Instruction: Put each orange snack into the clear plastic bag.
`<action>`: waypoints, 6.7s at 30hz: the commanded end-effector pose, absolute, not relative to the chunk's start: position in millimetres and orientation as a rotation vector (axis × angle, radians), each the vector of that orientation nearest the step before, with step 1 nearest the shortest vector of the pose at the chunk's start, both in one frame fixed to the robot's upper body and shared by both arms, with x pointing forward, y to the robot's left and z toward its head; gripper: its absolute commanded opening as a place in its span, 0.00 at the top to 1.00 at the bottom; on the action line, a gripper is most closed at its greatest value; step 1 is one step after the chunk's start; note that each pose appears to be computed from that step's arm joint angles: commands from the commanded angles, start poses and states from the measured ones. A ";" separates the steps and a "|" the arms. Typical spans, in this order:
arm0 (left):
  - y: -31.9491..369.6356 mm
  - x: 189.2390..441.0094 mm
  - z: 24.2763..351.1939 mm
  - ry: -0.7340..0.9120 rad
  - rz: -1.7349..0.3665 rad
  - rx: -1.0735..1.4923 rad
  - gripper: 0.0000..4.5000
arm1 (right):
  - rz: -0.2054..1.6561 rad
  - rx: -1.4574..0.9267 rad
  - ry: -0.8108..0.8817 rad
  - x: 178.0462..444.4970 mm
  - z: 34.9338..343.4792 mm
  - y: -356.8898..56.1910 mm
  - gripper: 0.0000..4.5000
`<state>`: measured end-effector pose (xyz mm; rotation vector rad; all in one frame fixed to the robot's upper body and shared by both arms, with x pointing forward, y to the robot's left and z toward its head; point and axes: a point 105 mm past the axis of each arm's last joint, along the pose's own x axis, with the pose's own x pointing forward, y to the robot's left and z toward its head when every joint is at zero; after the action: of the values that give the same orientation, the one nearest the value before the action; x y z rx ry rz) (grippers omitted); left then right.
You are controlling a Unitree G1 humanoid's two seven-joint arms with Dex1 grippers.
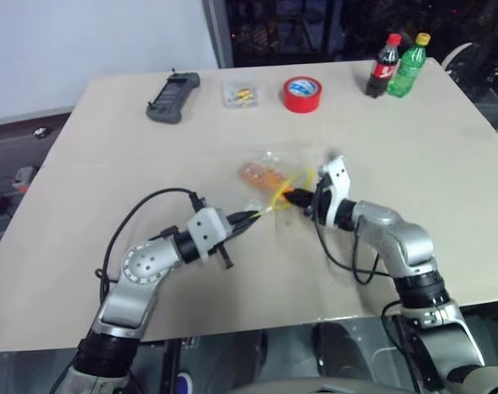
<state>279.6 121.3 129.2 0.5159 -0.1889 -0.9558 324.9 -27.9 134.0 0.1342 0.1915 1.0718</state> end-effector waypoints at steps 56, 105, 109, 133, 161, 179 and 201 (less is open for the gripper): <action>153.5 275.9 151.4 -0.250 -0.973 0.472 1.00 | 0.987 -1.166 -0.468 383.7 158.2 -55.6 0.47; 109.8 307.4 167.5 -0.556 -0.869 0.985 1.00 | 1.034 -0.980 -0.370 295.9 196.7 -25.2 0.48; 108.2 306.3 168.0 -0.569 -0.870 0.987 1.00 | 1.069 -1.032 -0.404 303.7 193.3 -7.3 0.48; 113.6 304.4 170.9 -0.571 -0.833 0.980 1.00 | 1.053 -1.128 -0.387 323.1 190.4 -13.3 0.86; 132.1 315.6 184.6 -0.571 -0.733 0.884 1.00 | 0.692 -1.172 -0.115 357.8 183.1 -118.1 1.00; 123.2 380.5 223.7 -0.545 -0.690 0.774 1.00 | 0.223 -1.244 -0.065 404.0 244.9 -220.7 1.00; 110.9 316.1 164.8 -0.375 -1.083 0.640 0.50 | 0.652 -1.070 0.070 299.2 166.6 -193.4 0.49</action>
<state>320.8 109.4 146.8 0.6838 -0.3426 -1.0838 304.6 -195.1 154.0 -1.0829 0.1050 0.6626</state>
